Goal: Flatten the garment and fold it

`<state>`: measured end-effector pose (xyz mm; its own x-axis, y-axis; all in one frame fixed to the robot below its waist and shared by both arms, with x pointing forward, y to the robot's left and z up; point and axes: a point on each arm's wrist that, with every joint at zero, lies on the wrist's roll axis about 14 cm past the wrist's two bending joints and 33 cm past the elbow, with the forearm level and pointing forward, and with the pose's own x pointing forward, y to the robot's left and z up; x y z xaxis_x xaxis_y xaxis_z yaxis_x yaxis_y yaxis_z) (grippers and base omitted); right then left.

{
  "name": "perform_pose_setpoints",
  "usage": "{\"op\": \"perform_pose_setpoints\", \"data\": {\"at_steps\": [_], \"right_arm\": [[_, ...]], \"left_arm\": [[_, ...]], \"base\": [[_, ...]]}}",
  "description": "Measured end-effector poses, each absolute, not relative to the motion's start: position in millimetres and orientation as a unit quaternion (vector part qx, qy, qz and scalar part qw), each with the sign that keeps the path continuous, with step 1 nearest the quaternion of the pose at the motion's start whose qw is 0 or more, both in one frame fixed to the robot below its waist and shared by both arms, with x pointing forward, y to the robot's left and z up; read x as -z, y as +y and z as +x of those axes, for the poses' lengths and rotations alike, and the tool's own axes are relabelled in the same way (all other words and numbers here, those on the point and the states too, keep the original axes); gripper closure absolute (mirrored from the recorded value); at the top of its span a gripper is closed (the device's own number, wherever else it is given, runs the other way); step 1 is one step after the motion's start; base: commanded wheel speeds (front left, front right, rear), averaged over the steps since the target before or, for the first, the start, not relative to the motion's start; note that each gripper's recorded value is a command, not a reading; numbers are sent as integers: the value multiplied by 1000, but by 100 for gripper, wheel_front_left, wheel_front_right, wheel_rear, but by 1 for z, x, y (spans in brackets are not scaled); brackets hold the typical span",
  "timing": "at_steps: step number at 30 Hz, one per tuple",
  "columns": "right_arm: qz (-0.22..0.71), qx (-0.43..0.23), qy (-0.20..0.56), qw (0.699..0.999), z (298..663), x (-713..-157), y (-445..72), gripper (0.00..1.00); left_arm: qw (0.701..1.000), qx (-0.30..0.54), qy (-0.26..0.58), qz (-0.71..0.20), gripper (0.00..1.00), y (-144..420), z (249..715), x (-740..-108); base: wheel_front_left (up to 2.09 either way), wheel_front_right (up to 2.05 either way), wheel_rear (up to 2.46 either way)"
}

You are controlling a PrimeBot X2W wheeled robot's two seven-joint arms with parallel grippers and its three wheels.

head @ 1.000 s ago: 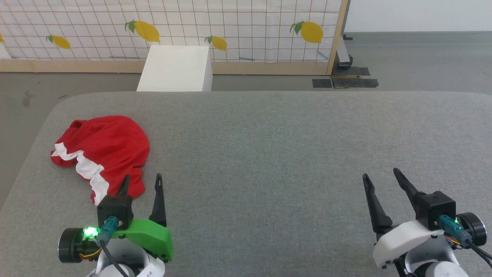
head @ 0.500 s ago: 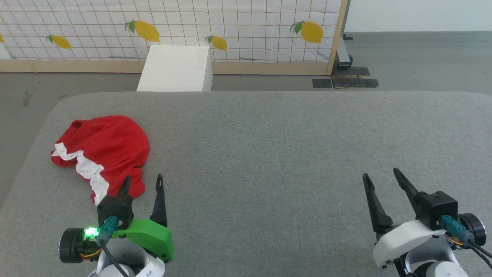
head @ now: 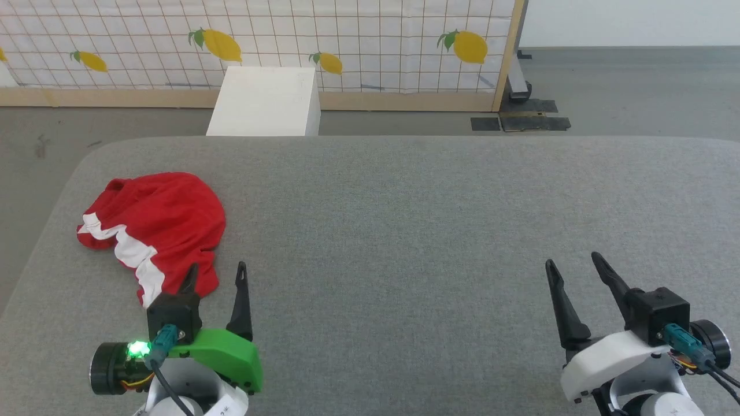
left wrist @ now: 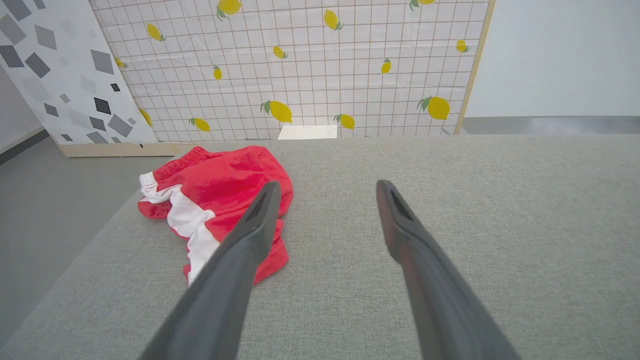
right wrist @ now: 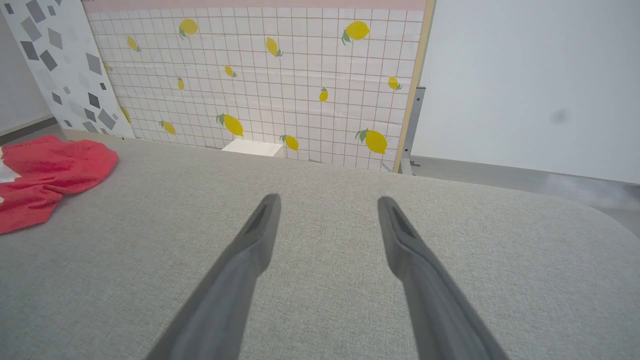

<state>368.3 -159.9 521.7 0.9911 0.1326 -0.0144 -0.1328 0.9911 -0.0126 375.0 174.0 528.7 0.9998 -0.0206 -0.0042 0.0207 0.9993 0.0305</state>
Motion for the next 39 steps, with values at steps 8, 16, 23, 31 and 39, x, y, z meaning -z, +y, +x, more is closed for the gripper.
{"op": "perform_pose_setpoints", "data": {"at_steps": [8, 16, 23, 31, 39], "right_arm": [[-7, -66, 11, 998, 369, -519, -161, 0], [-6, -65, 13, 998, 369, -518, -161, 0], [-3, -64, 13, 998, 369, -518, -162, 0], [2, -61, 12, 998, 369, -518, -163, 0], [4, -59, 5, 998, 369, -521, -165, 0]], "left_arm": [[1000, 14, 12, 13, 0, 173, 375, -525], [1000, 20, 16, 14, 0, 170, 375, -524], [999, 25, 20, 11, 0, 167, 375, -522], [999, 30, 22, 9, 0, 165, 375, -522], [999, 31, 11, 10, 0, 165, 375, -526]], "base": [[0, 0, 0], [0, 0, 0], [0, 0, 0], [0, 0, 0], [0, 0, 0]]}}
